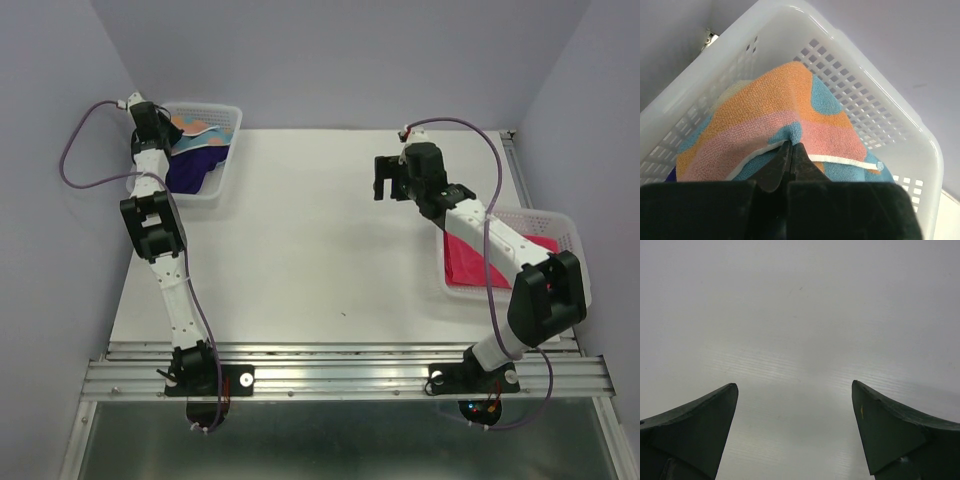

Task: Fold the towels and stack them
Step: Grab crumpled towel, then move the towel to the center of the board

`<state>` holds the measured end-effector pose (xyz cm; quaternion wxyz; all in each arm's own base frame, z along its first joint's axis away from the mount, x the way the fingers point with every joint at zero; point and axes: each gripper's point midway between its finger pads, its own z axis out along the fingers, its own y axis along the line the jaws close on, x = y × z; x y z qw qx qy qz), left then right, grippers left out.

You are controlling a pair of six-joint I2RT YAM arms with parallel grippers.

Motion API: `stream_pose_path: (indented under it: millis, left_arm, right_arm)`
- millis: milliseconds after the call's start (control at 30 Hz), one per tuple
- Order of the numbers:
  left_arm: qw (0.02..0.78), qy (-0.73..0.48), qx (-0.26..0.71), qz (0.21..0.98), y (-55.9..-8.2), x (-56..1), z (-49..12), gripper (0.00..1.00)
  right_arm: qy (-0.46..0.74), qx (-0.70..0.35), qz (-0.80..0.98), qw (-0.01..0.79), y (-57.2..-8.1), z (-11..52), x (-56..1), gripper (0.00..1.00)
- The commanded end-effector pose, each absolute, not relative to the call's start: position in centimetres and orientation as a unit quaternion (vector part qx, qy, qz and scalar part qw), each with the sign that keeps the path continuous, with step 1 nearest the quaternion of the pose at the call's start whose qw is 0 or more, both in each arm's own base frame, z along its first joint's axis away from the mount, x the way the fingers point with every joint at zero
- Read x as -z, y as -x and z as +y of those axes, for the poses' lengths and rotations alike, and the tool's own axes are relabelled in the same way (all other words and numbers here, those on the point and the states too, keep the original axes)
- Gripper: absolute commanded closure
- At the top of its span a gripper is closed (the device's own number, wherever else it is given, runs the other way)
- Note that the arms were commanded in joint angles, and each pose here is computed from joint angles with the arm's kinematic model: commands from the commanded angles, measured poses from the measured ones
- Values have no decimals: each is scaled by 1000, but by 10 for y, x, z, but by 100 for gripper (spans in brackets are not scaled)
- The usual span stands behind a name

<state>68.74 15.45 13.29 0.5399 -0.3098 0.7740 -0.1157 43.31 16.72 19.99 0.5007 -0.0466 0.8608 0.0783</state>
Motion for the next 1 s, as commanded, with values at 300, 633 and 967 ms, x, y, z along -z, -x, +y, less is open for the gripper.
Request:
stream_pose_path:
  millis: [300, 633, 967]
  left_arm:
    - [680, 229, 143, 681, -643, -320, 128, 100]
    - [771, 107, 244, 578, -544, -485, 46, 100]
    - [789, -88, 384, 472, -403, -622, -103, 100]
  right_arm:
    - [40, -94, 837, 537, -424, 165, -222, 0]
    - [37, -116, 823, 555, -413, 166, -231, 0]
    - [21, -152, 810, 566, -389, 163, -239, 0]
